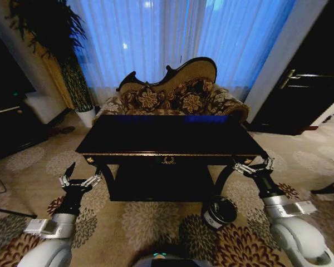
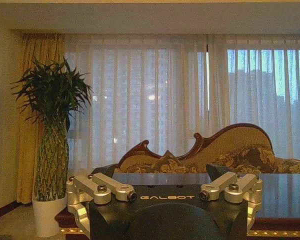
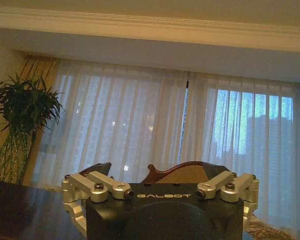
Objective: Move to the front of the table and place the trash on the table into the trash bin.
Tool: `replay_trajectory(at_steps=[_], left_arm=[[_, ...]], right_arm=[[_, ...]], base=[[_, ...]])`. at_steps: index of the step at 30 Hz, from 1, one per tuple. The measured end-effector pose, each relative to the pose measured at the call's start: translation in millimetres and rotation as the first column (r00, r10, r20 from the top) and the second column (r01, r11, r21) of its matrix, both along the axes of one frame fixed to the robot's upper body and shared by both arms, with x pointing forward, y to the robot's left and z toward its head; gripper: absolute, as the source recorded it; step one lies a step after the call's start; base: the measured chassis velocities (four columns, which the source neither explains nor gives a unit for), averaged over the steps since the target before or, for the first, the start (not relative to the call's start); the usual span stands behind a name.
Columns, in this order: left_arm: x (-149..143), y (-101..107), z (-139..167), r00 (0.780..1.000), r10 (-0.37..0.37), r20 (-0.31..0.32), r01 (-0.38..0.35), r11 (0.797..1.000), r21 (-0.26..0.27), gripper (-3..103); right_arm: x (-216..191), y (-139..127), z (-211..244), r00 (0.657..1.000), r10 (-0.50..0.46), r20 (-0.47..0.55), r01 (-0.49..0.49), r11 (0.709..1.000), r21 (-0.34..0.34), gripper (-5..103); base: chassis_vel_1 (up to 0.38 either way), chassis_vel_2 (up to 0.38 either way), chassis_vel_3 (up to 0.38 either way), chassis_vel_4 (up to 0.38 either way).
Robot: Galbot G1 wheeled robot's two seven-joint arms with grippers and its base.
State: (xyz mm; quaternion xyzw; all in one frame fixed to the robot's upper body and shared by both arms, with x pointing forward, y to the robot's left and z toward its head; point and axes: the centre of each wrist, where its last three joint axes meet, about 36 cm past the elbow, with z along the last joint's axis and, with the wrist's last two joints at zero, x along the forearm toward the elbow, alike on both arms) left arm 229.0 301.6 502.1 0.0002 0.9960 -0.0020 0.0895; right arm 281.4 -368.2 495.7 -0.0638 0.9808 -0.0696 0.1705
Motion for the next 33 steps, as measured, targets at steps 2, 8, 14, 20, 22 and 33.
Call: replay_trajectory(at_steps=[2, 8, 14, 20, 22, 33], left_arm=[[0.0, 0.0, 0.0, 1.0, 0.0, 0.0, 0.0, 1.0, 0.0, 100], [0.0, 0.0, 0.0, 1.0, 0.0, 0.0, 0.0, 1.0, 0.0, 100], [0.0, 0.0, 0.0, 1.0, 0.0, 0.0, 0.0, 1.0, 0.0, 100], [0.0, 0.0, 0.0, 1.0, 0.0, 0.0, 0.0, 1.0, 0.0, 100], [0.0, 0.0, 0.0, 1.0, 0.0, 0.0, 0.0, 1.0, 0.0, 100], [0.0, 0.0, 0.0, 1.0, 0.0, 0.0, 0.0, 1.0, 0.0, 100]], right_arm=[[0.0, 0.0, 0.0, 1.0, 0.0, 0.0, 0.0, 1.0, 0.0, 100], [0.0, 0.0, 0.0, 1.0, 0.0, 0.0, 0.0, 1.0, 0.0, 100], [0.0, 0.0, 0.0, 1.0, 0.0, 0.0, 0.0, 1.0, 0.0, 100], [0.0, 0.0, 0.0, 1.0, 0.0, 0.0, 0.0, 1.0, 0.0, 100], [0.0, 0.0, 0.0, 1.0, 0.0, 0.0, 0.0, 1.0, 0.0, 100], [0.0, 0.0, 0.0, 1.0, 0.0, 0.0, 0.0, 1.0, 0.0, 100]], base=[[0.17, -0.165, -0.154, 0.156], [0.161, -0.159, -0.155, 0.165], [0.138, -0.15, -0.145, 0.126], [0.14, -0.137, -0.141, 0.13], [0.144, -0.152, -0.129, 0.154], [0.143, -0.16, -0.156, 0.145]])
